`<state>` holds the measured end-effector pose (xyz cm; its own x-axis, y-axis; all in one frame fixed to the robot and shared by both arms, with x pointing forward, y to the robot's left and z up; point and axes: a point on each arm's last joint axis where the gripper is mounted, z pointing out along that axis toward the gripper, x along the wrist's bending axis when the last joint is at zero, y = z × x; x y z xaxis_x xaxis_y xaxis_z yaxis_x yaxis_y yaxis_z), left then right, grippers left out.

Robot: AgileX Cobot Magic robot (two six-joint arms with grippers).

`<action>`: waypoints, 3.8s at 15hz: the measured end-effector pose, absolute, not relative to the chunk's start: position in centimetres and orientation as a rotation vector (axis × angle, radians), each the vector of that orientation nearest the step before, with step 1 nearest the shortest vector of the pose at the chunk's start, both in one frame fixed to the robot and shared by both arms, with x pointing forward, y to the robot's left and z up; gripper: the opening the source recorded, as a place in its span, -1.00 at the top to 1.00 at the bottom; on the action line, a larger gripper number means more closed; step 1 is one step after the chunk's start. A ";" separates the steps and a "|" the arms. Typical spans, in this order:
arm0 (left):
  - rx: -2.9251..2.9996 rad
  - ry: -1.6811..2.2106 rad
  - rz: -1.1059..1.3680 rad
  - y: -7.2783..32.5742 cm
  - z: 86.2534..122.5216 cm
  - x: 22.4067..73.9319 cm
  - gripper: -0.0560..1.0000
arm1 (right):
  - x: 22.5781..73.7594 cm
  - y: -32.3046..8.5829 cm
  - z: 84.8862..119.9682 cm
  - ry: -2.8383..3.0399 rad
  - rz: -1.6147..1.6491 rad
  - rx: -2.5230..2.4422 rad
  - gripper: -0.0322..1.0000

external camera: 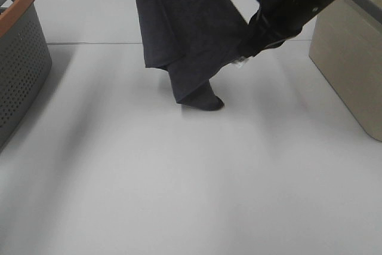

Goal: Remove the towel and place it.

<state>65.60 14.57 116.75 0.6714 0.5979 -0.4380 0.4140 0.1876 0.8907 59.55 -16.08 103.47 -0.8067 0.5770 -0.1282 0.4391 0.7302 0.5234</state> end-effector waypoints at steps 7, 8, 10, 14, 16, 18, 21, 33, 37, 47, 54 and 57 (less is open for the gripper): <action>1.291 1.213 0.240 16.3 112.9 67.3 0.89 | 63.1 -17.9 115.0 2.326 0.502 0.540 0.90; 1.286 1.233 0.243 16.4 112.5 67.3 0.89 | 63.5 -18.0 115.4 2.307 0.500 0.540 0.90; 1.252 1.277 0.303 16.9 112.1 67.7 0.89 | 65.5 -18.6 115.6 2.253 0.504 0.575 0.90; 1.189 1.379 0.382 17.4 109.3 70.6 0.89 | 70.7 -19.0 113.6 2.130 0.556 0.620 0.90; 1.183 1.365 0.423 17.2 108.8 72.3 0.89 | 72.0 -18.8 112.8 2.076 0.581 0.605 0.90; 1.195 1.290 0.495 16.8 109.2 74.3 0.89 | 73.2 -18.5 112.2 1.985 0.622 0.575 0.90; 1.230 1.192 0.589 16.6 110.4 75.1 0.89 | 73.7 -18.4 113.1 1.873 0.672 0.543 0.90; 1.632 1.429 0.394 14.4 97.4 65.9 0.89 | 63.5 -18.2 98.9 2.471 0.546 0.601 0.90; 1.696 1.593 0.266 15.8 93.1 61.3 0.89 | 60.6 -18.4 95.5 2.639 0.513 0.631 0.90; 1.777 1.655 0.022 16.0 89.2 56.9 0.89 | 57.1 -18.8 88.9 2.818 0.493 0.604 0.90; 1.893 1.577 0.008 15.9 89.0 56.4 0.73 | 57.2 -19.6 88.6 2.831 0.333 0.338 0.89; 1.888 1.577 -0.017 15.8 89.0 56.3 -0.14 | 57.0 -19.6 88.6 2.846 0.336 0.346 0.00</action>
<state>56.34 15.78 89.03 0.2699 0.8696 -0.4135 0.8785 -0.0466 0.4755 57.04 -19.56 88.56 -0.9395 0.2616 -0.2212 0.2029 0.9452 0.2559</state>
